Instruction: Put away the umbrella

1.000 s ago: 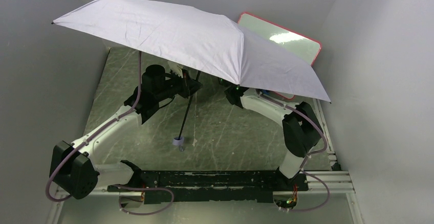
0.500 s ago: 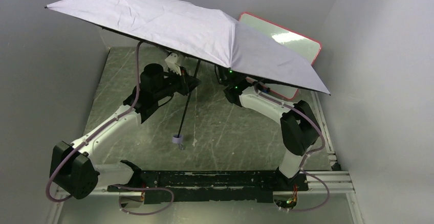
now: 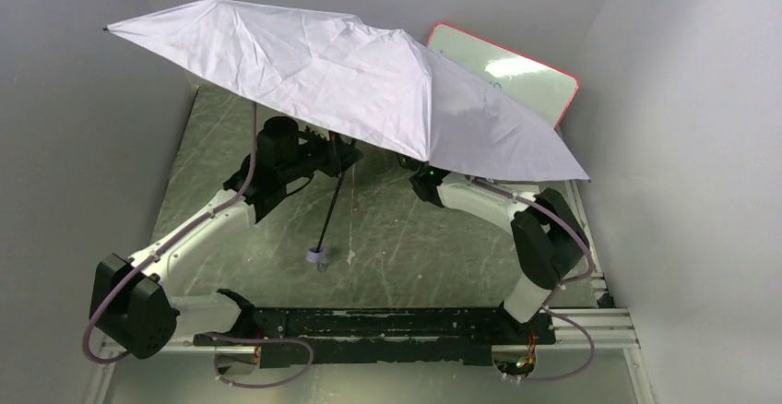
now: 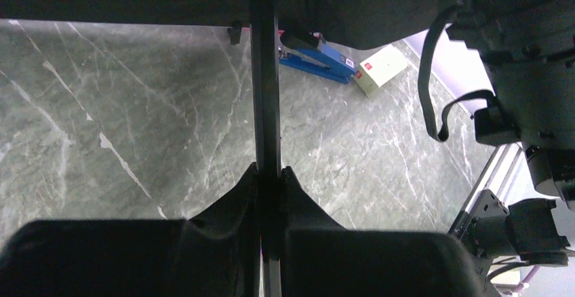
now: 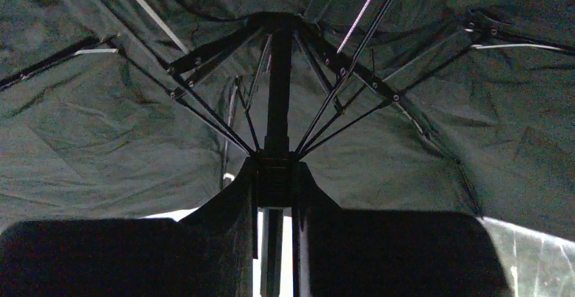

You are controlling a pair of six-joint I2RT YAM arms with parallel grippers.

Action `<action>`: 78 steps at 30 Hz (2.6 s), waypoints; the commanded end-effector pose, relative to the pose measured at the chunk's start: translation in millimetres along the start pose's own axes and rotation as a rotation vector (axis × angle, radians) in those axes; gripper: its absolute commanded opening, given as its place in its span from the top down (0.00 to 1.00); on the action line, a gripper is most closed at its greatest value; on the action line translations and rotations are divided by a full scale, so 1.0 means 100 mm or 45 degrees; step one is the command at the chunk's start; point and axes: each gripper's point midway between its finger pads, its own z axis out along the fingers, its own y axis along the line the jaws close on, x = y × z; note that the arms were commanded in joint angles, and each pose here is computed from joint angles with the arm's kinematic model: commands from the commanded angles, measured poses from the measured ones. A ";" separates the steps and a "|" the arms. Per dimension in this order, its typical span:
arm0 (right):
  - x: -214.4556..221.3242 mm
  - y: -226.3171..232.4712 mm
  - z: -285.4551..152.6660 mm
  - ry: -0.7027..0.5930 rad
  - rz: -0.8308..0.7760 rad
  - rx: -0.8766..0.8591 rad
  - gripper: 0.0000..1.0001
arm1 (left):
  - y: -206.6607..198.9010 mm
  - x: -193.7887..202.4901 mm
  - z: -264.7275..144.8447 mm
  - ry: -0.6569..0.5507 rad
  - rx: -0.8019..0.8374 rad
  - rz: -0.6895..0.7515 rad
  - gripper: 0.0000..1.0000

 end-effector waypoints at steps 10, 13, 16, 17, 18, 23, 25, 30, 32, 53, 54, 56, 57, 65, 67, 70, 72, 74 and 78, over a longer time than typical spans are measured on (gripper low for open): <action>1.04 -0.03 -1.05 0.433 0.012 0.017 1.00 | -0.17 -0.38 -0.02 -0.144 0.077 0.113 0.95; 1.16 0.01 -1.21 0.492 0.027 0.009 1.00 | -0.16 -0.37 -0.02 -0.142 0.070 0.112 0.95; 1.26 0.06 -1.32 0.541 0.032 0.006 1.00 | -0.16 -0.37 -0.02 -0.143 0.068 0.112 0.95; 1.26 0.06 -1.33 0.538 0.040 0.007 1.00 | -0.16 -0.37 -0.02 -0.141 0.069 0.111 0.95; 1.22 0.06 -1.32 0.511 0.051 0.018 1.00 | -0.16 -0.37 -0.02 -0.142 0.069 0.111 0.95; 0.74 0.19 -1.04 0.297 0.084 0.070 1.00 | -0.19 -0.37 -0.02 -0.146 0.092 0.113 0.95; 0.54 0.28 -0.90 0.210 0.118 0.078 1.00 | -0.21 -0.38 -0.02 -0.146 0.106 0.113 0.95; 0.11 0.40 -0.57 0.048 0.159 0.056 1.00 | -0.26 -0.39 -0.04 -0.151 0.132 0.117 0.65; 0.01 0.39 -0.48 0.009 0.172 0.048 1.00 | -0.27 -0.39 -0.05 -0.152 0.144 0.116 0.56; -0.96 0.25 -0.05 -0.266 0.073 0.034 1.00 | -0.44 -0.27 0.02 -0.113 0.291 0.097 0.62; -0.99 0.26 -0.04 -0.270 0.075 0.027 1.00 | -0.45 -0.26 0.03 -0.107 0.301 0.095 0.66; -1.01 0.27 -0.03 -0.270 0.077 0.021 1.00 | -0.45 -0.23 0.05 -0.094 0.312 0.090 0.70; -1.01 0.28 -0.04 -0.266 0.079 0.016 1.00 | -0.46 -0.22 0.06 -0.089 0.316 0.089 0.72; -1.05 0.34 -0.05 -0.270 0.126 -0.013 1.00 | -0.47 -0.18 0.09 -0.065 0.335 0.089 0.67; -1.08 0.39 -0.03 -0.279 0.136 -0.027 1.00 | -0.46 -0.17 0.09 -0.063 0.331 0.091 0.69; -1.09 0.43 0.00 -0.278 0.136 -0.046 1.00 | -0.46 -0.17 0.09 -0.062 0.331 0.094 0.91; -1.08 0.45 0.01 -0.267 0.125 -0.054 1.00 | -0.46 -0.18 0.09 -0.065 0.328 0.095 0.95; -1.03 0.40 -0.02 -0.246 0.111 -0.039 1.00 | -0.46 -0.18 0.09 -0.064 0.327 0.097 0.95; -0.65 0.16 -0.19 -0.063 0.037 0.055 1.00 | -0.47 -0.16 0.08 -0.059 0.332 0.110 0.95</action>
